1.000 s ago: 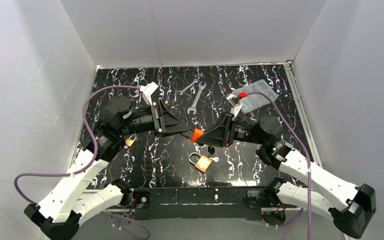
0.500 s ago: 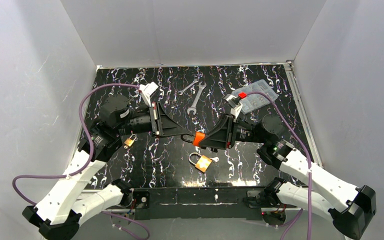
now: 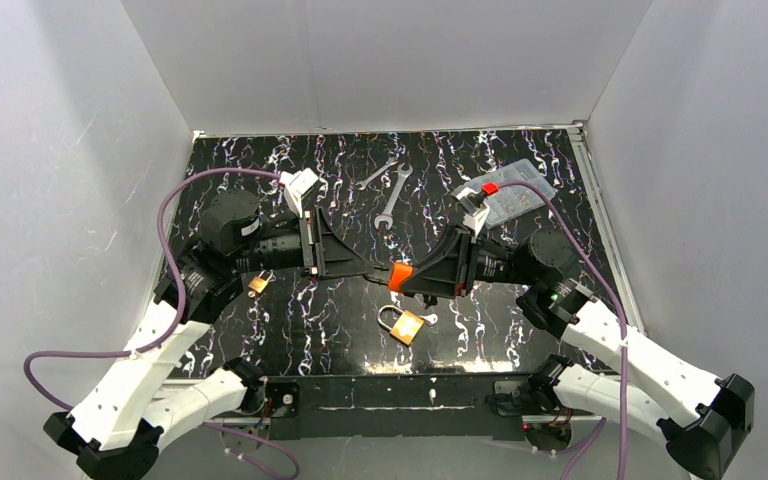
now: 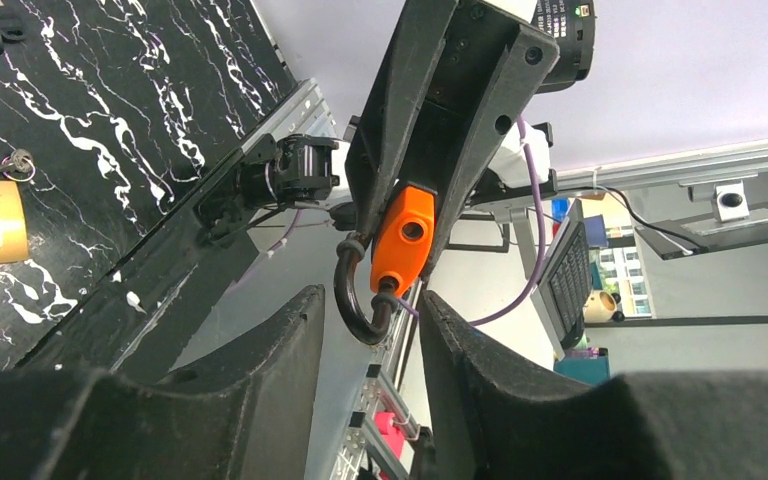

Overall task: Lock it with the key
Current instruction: Lock the lock.

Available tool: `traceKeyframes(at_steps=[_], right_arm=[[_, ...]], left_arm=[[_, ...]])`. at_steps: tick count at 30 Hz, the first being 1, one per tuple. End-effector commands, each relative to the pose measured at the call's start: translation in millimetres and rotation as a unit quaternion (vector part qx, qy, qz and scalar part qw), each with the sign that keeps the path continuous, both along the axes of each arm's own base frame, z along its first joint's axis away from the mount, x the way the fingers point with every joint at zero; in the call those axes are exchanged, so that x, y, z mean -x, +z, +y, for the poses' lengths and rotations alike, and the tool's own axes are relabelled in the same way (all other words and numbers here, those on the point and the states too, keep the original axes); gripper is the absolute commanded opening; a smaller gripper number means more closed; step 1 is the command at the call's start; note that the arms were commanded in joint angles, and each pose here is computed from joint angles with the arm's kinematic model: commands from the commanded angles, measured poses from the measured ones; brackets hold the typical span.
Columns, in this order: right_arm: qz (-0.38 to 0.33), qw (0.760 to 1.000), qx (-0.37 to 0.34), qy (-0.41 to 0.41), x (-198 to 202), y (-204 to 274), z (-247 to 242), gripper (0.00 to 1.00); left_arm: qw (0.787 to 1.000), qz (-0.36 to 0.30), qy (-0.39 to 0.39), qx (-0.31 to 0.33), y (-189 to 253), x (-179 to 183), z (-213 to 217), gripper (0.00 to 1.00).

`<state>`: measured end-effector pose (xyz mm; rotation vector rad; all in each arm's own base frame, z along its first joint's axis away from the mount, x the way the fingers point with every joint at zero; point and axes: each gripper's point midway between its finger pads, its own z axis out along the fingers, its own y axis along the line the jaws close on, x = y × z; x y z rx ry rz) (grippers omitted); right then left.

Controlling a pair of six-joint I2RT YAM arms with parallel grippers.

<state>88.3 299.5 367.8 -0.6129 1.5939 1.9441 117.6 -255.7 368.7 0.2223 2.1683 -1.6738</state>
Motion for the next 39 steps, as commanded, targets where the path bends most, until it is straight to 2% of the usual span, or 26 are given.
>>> traceKeyframes(at_steps=[1, 8, 20, 25, 39], right_arm=[[-0.056, 0.997, -0.053, 0.004, 11, 44, -10, 0.01], [-0.051, 0.998, -0.047, 0.002, 9, 39, -9, 0.01], [-0.064, 0.997, -0.041, -0.003, 7, 42, -8, 0.01], [-0.068, 0.997, -0.038, -0.001, 7, 42, -8, 0.01], [-0.068, 0.995, -0.036, 0.058, 18, 42, -3, 0.01]], left_arm=[[0.999, -0.034, -0.014, 0.015, 21, 10, 4, 0.38], [0.999, -0.035, -0.025, 0.022, 26, 12, 2, 0.27], [0.999, -0.021, -0.042, 0.014, 18, 13, -1, 0.18], [0.999, -0.021, -0.045, 0.011, 16, 13, -1, 0.00], [0.993, -0.105, -0.054, -0.001, 15, 21, 1, 0.00]])
